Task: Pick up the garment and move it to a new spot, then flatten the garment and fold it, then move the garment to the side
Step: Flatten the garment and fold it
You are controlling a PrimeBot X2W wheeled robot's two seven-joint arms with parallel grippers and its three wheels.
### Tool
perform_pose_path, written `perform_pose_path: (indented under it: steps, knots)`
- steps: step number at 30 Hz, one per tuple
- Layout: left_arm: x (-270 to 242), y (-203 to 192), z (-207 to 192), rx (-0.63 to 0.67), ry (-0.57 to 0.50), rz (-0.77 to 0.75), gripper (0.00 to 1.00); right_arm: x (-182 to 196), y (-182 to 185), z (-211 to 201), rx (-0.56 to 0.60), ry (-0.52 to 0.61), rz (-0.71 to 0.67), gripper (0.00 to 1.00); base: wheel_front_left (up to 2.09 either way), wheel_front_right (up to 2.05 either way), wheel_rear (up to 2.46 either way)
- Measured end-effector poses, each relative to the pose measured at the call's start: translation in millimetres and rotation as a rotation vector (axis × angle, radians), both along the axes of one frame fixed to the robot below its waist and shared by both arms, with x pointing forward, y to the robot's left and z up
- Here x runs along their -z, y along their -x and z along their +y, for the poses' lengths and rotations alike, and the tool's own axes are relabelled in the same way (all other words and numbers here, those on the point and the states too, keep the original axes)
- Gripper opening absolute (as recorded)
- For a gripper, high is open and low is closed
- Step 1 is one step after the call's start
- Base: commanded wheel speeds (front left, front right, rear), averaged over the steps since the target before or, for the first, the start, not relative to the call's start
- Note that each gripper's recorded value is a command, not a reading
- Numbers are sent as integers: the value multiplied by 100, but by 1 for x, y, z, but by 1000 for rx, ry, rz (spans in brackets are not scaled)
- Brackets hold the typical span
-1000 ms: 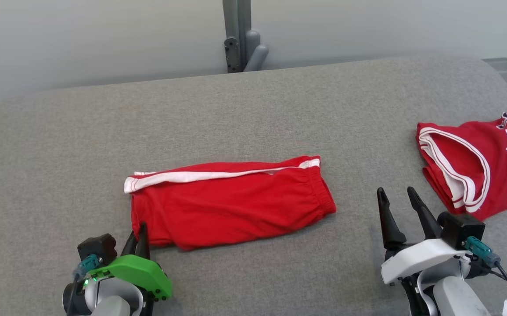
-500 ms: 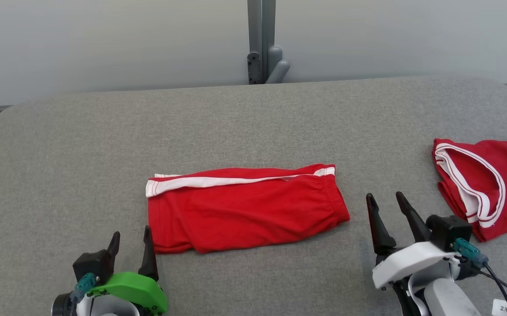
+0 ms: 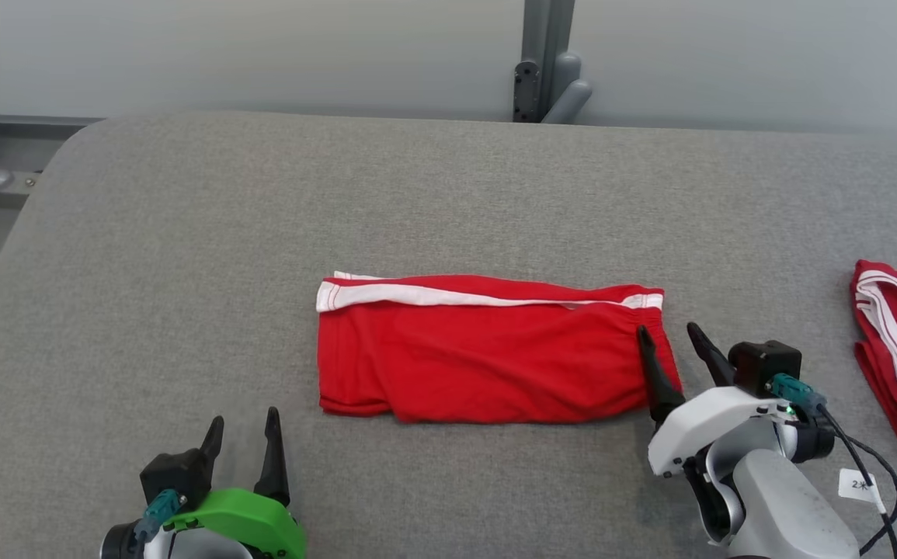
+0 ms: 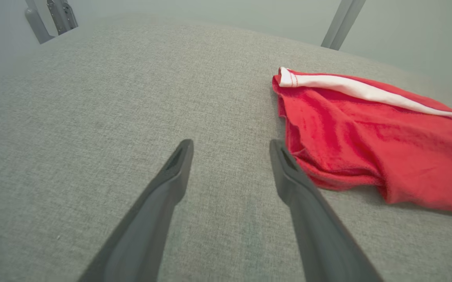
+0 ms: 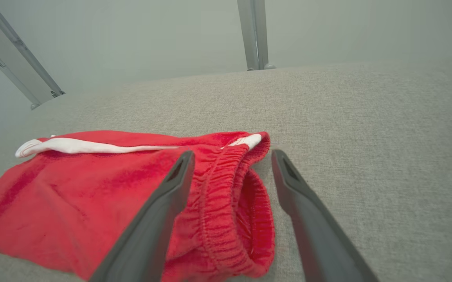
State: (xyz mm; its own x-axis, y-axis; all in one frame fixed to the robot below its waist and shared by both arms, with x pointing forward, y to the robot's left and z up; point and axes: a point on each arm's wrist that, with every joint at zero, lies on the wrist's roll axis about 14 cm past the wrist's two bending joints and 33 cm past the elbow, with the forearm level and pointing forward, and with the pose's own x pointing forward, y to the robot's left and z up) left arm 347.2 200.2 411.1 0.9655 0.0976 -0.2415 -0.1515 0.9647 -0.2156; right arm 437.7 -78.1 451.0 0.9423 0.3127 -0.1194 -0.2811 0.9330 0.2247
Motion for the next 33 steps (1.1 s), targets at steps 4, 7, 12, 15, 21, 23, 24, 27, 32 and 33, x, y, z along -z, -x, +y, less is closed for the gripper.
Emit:
perform_pose_path:
  steps: [4, 7, 12, 15, 21, 23, 24, 27, 32, 33]
  knots:
    - [5, 6, 8, -20, -17, 18, 100, 24, 1, 9, -29, 37, 70, 100, 0, 0, 0]
    - [5, 8, 12, -29, -26, 21, 100, 41, 2, 3, -16, 52, 121, 100, 0, 0, 0]
    - [4, 6, 13, -30, -33, 17, 100, 54, 4, -6, 6, 76, 153, 100, 0, 0, 0]
    - [4, 5, 12, -27, -33, 18, 100, 63, 10, -12, 21, 80, 184, 100, 0, 0, 0]
    - [6, 6, 13, -29, -33, 25, 100, 71, 14, 0, 18, -5, 237, 0, 0, 0, 0]
    - [6, 7, 14, -32, -33, 26, 100, 71, 14, 5, 22, -52, 249, 0, 0, 0, 0]
    - [7, 7, 15, -35, -34, 27, 100, 70, 13, 7, 27, -73, 253, 0, 0, 0, 0]
    - [6, 7, 17, -41, -35, 27, 100, 67, 11, 6, 48, -113, 255, 0, 0, 0, 0]
    - [4, 8, 18, -44, -36, 20, 100, 46, 3, 4, 83, -207, 202, 0, 0, 0, 0]
    - [4, 8, 18, -45, -35, 18, 100, 39, 2, 7, 72, -221, 181, 0, 0, 0, 0]
